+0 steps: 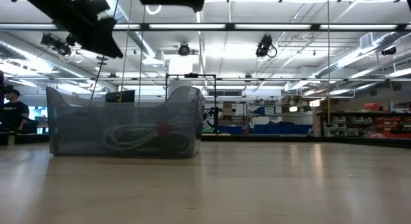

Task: Pick and place USB-C Cables
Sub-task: Put the top black USB cable into the black bin

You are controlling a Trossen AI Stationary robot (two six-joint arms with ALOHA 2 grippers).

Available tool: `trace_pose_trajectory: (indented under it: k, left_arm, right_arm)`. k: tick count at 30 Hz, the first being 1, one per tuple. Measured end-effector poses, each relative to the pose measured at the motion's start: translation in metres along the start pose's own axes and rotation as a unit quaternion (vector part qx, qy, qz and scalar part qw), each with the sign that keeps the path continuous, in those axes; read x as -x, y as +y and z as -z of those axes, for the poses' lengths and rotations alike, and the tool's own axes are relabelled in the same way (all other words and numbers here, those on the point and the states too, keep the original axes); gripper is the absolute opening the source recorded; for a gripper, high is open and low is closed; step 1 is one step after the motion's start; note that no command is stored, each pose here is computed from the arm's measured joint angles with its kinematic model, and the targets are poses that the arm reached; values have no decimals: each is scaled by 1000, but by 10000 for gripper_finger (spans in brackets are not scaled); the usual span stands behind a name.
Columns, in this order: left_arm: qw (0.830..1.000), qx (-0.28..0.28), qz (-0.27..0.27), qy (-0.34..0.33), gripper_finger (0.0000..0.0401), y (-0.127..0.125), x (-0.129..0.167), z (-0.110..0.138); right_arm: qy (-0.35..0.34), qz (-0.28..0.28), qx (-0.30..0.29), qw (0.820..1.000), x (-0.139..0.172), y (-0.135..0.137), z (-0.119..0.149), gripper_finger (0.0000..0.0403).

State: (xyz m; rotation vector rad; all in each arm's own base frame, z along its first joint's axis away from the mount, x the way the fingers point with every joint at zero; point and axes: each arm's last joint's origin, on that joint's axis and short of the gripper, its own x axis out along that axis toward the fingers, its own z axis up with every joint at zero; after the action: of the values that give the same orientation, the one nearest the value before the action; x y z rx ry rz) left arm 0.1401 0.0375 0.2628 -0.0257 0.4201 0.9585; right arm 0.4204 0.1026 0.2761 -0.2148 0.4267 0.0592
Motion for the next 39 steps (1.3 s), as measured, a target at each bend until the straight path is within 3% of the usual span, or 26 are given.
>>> trace_pose_trajectory:
  k: [3, 6, 9, 13, 19, 26, 29, 39]
  left_arm:
    - [999, -30, -25, 24, 172, -2, -12, 3]
    - [998, 11, -52, 28, 172, -2, -27, 1]
    - [997, 51, -47, 47, 172, -1, -44, 1]
    - [989, 94, -28, 109, 172, 10, -68, 9]
    - [966, 137, -71, 207, 172, 29, -95, 29]
    - [953, 189, -7, 239, 172, 22, -102, 33]
    - [948, 208, -15, 242, 172, 21, -101, 34]
    - [939, 185, -46, 286, 188, 26, -98, 43]
  right_arm:
    - [-10, -5, -2, 1000, 7, 4, -6, 145]
    - [-12, -7, -1, 1000, 9, 7, -7, 145]
    - [-6, 6, 1, 1000, 10, 10, -6, 145]
    - [21, 16, -6, 1000, 11, 12, -1, 145]
    - [38, 18, -12, 999, 11, 12, 2, 145]
    - [44, 20, 5, 999, 10, 10, 3, 145]
    - [51, 23, 6, 998, 10, 6, 5, 145]
    - [58, 27, 5, 998, 8, 1, 7, 145]
